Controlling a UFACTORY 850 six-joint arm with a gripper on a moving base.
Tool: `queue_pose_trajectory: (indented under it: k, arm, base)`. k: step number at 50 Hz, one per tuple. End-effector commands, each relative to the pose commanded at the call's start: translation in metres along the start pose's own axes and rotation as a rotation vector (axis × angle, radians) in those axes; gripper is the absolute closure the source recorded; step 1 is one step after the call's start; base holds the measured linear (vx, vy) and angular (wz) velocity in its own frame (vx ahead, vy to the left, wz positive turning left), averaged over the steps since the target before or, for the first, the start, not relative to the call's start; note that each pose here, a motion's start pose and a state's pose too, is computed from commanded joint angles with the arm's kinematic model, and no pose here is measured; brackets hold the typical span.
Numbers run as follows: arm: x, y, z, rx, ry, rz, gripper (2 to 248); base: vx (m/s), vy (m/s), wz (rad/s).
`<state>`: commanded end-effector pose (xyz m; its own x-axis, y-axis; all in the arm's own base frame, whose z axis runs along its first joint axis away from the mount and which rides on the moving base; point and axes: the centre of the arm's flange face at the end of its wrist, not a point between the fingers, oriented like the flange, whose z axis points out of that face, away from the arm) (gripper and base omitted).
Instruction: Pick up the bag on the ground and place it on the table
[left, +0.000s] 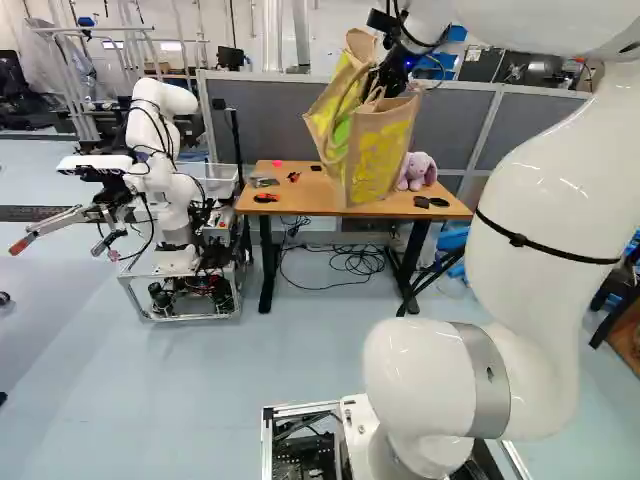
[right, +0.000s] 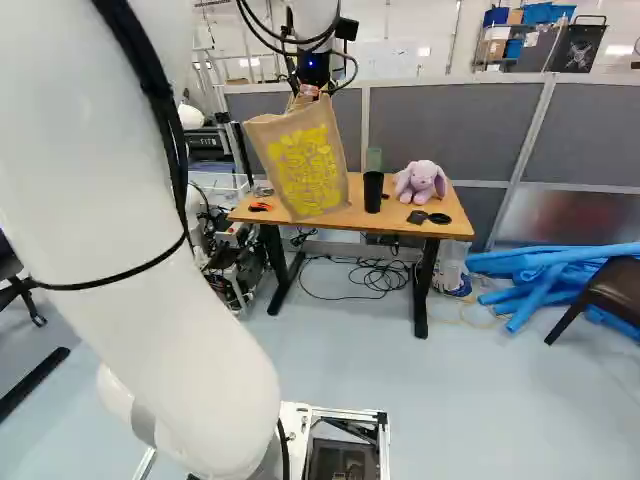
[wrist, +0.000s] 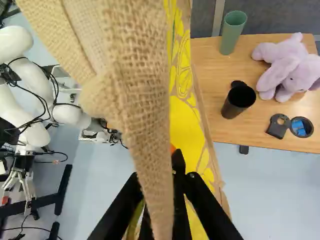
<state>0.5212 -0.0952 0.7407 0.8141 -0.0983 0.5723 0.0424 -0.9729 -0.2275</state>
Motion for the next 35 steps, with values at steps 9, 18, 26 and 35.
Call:
queue_pose_trajectory:
  k: [9,18,26,35]
  arm:
    - [0.0,0.0,0.0,0.0,0.0,0.0,229]
    - [0.0,0.0,0.0,0.0,0.0,0.0,229]
    - [0.0,0.0,0.0,0.0,0.0,0.0,229]
    - [0.0,0.0,0.0,0.0,0.0,0.0,229]
  base:
    - [0.115,0.053,-0.028]
    - [0.099,0.064,-0.016]
    - [0.102,0.07,-0.031]
    - [0.1,0.097,-0.037]
